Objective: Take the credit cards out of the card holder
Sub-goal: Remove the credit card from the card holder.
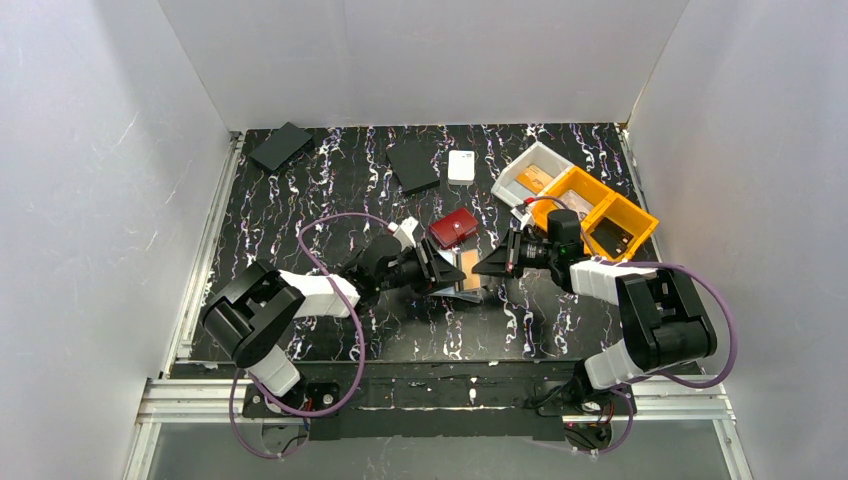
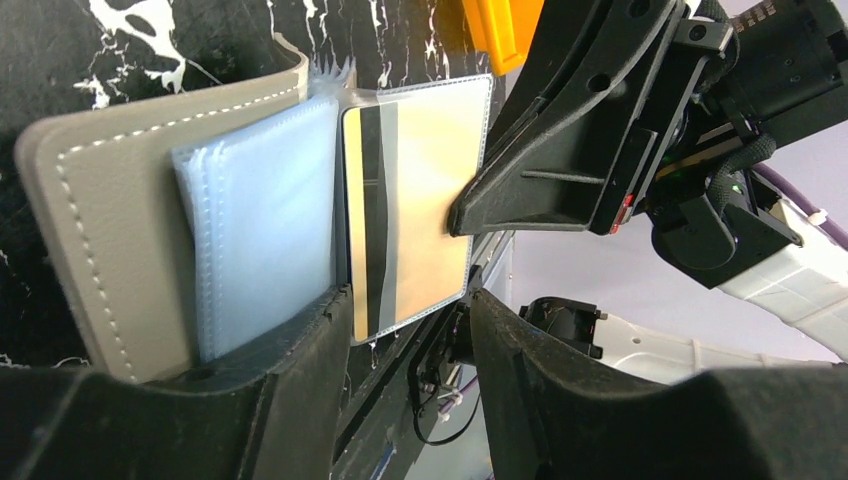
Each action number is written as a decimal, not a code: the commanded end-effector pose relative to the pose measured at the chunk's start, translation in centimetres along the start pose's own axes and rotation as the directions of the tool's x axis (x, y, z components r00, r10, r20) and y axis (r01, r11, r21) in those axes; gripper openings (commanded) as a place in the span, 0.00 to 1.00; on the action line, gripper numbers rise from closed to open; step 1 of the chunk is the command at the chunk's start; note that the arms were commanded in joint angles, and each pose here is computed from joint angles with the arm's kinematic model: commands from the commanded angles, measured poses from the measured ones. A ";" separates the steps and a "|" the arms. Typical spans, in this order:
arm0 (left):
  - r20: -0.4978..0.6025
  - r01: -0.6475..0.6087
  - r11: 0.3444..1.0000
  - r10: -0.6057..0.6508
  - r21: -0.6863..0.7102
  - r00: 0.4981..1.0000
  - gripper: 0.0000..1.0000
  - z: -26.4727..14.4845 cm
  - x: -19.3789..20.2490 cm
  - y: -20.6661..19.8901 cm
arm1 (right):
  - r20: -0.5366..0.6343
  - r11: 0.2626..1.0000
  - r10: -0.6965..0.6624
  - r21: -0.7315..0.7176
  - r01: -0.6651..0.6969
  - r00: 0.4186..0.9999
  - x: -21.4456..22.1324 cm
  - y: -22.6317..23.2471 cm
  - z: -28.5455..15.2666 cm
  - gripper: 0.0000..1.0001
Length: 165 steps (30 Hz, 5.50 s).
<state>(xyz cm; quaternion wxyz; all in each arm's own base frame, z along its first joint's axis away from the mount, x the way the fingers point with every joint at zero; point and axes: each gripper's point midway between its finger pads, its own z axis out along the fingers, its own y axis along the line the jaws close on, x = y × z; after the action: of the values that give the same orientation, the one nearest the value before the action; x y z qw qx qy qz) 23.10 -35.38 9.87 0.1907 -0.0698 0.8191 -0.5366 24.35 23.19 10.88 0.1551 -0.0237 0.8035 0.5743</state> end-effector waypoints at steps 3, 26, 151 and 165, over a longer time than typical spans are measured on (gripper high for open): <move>-0.003 -0.027 1.000 0.027 0.008 1.000 0.45 0.4 -0.5 -0.8 | 0.005 0.989 -0.079 -0.122 0.079 0.997 -0.6 3.7 -0.7 0.01; 0.105 -0.010 0.986 -0.008 0.167 0.994 0.24 -0.9 -3.1 -6.5 | -0.035 0.997 -0.056 -0.048 0.054 0.998 -0.2 1.8 -0.3 0.01; -0.022 0.144 0.970 -0.143 0.195 0.990 0.38 1.1 -1.9 -0.8 | -0.101 0.988 0.067 0.143 -0.052 0.993 1.3 -5.2 1.3 0.01; -0.043 0.144 0.968 -0.138 0.204 0.989 0.25 1.7 -2.0 -1.2 | -0.106 0.992 0.053 0.118 -0.040 0.993 1.4 -4.6 1.4 0.01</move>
<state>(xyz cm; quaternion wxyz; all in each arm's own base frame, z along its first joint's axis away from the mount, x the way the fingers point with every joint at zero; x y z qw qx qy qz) 24.17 -34.92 5.38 0.1123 -0.1421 0.8014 -0.5701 24.25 22.83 5.49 0.0887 -0.0100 0.8425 0.5313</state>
